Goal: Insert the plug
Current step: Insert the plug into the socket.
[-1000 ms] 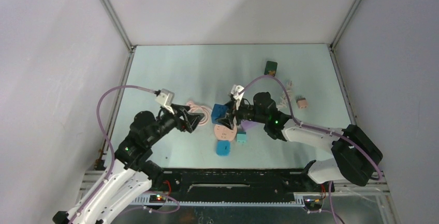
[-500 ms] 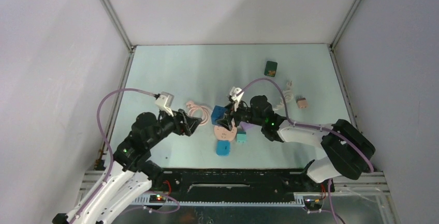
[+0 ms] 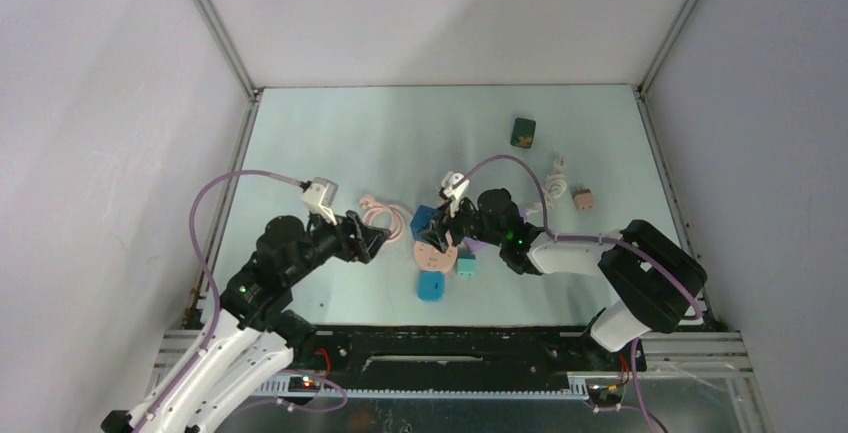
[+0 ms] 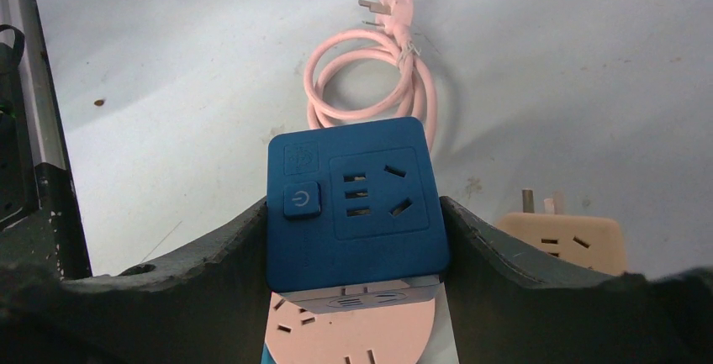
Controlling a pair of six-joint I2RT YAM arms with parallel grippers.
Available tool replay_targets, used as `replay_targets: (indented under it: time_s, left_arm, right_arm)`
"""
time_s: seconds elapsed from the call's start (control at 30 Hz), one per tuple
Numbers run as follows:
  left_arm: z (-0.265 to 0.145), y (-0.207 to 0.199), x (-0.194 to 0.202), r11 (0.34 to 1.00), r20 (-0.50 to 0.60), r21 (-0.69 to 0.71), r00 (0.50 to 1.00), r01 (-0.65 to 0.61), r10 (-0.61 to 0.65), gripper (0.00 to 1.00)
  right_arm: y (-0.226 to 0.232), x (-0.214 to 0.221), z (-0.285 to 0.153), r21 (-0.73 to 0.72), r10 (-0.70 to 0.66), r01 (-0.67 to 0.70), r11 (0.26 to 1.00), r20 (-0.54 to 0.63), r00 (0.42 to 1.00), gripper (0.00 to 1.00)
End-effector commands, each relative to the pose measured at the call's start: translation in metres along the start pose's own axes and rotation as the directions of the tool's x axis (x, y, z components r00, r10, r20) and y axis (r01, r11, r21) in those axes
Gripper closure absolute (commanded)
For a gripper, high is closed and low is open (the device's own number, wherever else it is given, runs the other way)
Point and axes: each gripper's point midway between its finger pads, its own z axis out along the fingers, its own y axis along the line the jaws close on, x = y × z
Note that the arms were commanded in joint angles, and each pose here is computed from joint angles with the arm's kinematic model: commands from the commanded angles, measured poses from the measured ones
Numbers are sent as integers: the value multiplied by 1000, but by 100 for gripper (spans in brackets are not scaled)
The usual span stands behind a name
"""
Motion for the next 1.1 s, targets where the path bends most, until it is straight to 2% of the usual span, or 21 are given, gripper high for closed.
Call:
replay_targets:
  time_s: [0.0, 0.5, 1.07]
  left_arm:
    - [-2, -14, -19, 999, 45, 52, 999, -2, -1, 19]
    - [9, -16, -18, 997, 43, 66, 998, 35, -38, 19]
    - [15, -14, -15, 998, 26, 57, 999, 32, -34, 19]
  right_arm:
    - [-4, -28, 4, 8, -54, 53, 999, 103, 993, 100]
    - [-18, -13, -5, 15, -27, 26, 1000, 79, 997, 100]
    - [-5, 1, -7, -19, 0, 1, 1000, 64, 998, 100]
